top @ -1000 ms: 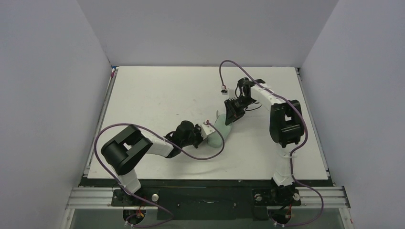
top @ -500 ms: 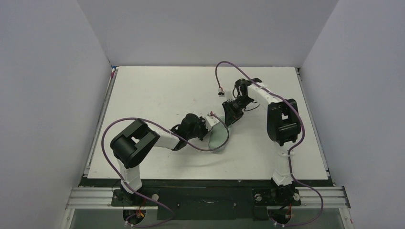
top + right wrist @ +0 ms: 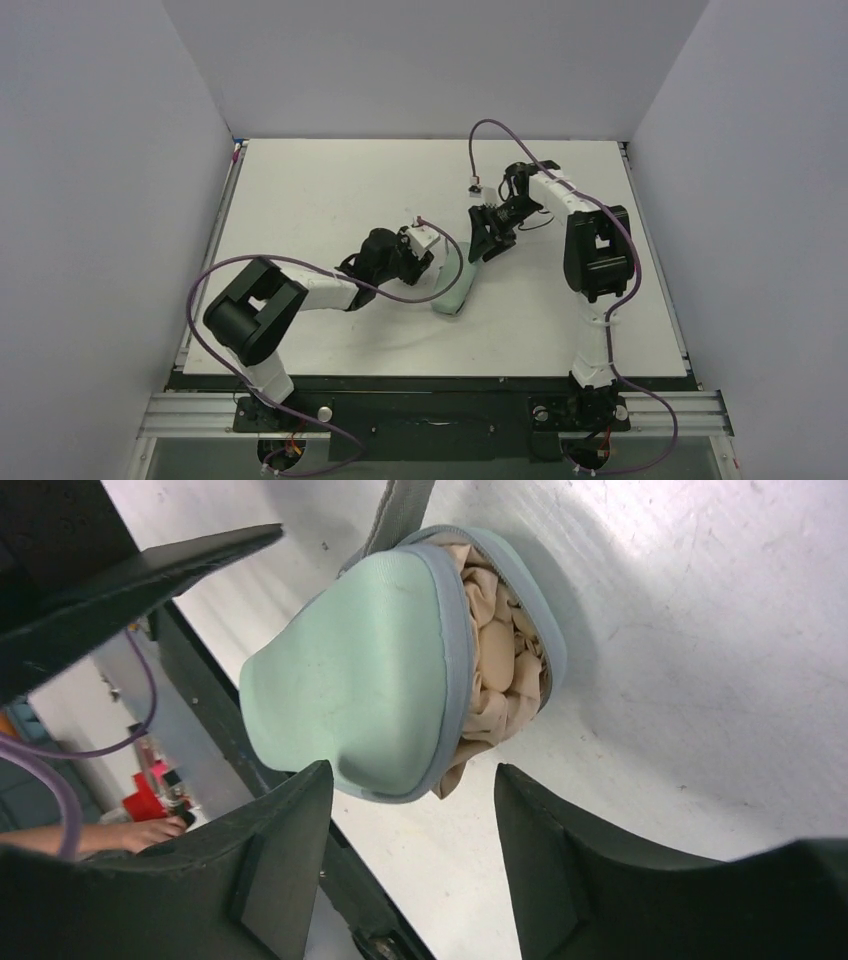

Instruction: Open the umbrella

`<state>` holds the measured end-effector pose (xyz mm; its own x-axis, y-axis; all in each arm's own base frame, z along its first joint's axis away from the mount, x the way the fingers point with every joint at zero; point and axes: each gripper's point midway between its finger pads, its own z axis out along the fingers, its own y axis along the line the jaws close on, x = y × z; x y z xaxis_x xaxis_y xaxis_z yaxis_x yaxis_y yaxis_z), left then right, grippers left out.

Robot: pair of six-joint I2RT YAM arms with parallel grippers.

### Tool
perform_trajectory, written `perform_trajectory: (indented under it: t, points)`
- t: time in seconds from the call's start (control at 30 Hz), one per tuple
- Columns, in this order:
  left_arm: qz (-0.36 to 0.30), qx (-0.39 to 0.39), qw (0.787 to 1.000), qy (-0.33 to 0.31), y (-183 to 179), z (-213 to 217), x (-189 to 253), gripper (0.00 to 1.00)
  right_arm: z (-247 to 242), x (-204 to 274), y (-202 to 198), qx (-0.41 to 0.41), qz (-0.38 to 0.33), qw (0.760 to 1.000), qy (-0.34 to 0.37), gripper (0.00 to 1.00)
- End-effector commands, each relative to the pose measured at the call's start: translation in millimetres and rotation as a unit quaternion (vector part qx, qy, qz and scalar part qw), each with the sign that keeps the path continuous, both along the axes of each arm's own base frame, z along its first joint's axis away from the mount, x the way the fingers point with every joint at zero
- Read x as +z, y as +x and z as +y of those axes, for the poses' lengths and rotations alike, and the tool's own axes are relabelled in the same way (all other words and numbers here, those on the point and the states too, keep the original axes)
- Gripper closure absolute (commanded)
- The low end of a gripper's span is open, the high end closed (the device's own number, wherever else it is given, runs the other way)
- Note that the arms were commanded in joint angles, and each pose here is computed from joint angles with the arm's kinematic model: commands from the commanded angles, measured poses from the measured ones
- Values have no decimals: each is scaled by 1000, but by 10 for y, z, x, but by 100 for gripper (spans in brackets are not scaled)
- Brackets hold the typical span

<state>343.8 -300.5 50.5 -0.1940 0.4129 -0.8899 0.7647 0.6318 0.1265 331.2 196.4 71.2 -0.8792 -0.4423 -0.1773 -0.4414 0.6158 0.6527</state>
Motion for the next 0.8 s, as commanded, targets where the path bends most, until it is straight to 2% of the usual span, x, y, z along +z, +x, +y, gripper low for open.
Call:
perform_trajectory:
  t: [0.0, 0.13, 0.17, 0.23, 0.5, 0.57, 0.7, 0.77]
  points:
    - [1, 17, 999, -34, -35, 121, 319, 49, 88, 189, -193, -12, 41, 998, 56, 44]
    - [3, 23, 999, -46, -119, 211, 460, 34, 202, 298, -357, -7, 60, 994, 95, 46]
    - [0, 21, 999, -50, -154, 225, 512, 27, 238, 338, -375, -5, 62, 993, 104, 46]
    - [-2, 20, 998, -51, -199, 247, 572, 22, 343, 395, -406, 8, 56, 992, 111, 48]
    - [2, 14, 998, -62, -320, 257, 752, 17, 624, 638, -324, 16, 12, 992, 122, 51]
    - [3, 13, 998, -63, -343, 247, 763, 9, 688, 637, -341, 15, 11, 993, 119, 51]
    - [18, 22, 997, -78, -348, 206, 819, 6, 841, 595, -293, -17, -1, 993, 114, 51]
    - [28, 24, 996, -86, -373, 168, 835, 5, 940, 620, -139, -43, -35, 990, 127, 50]
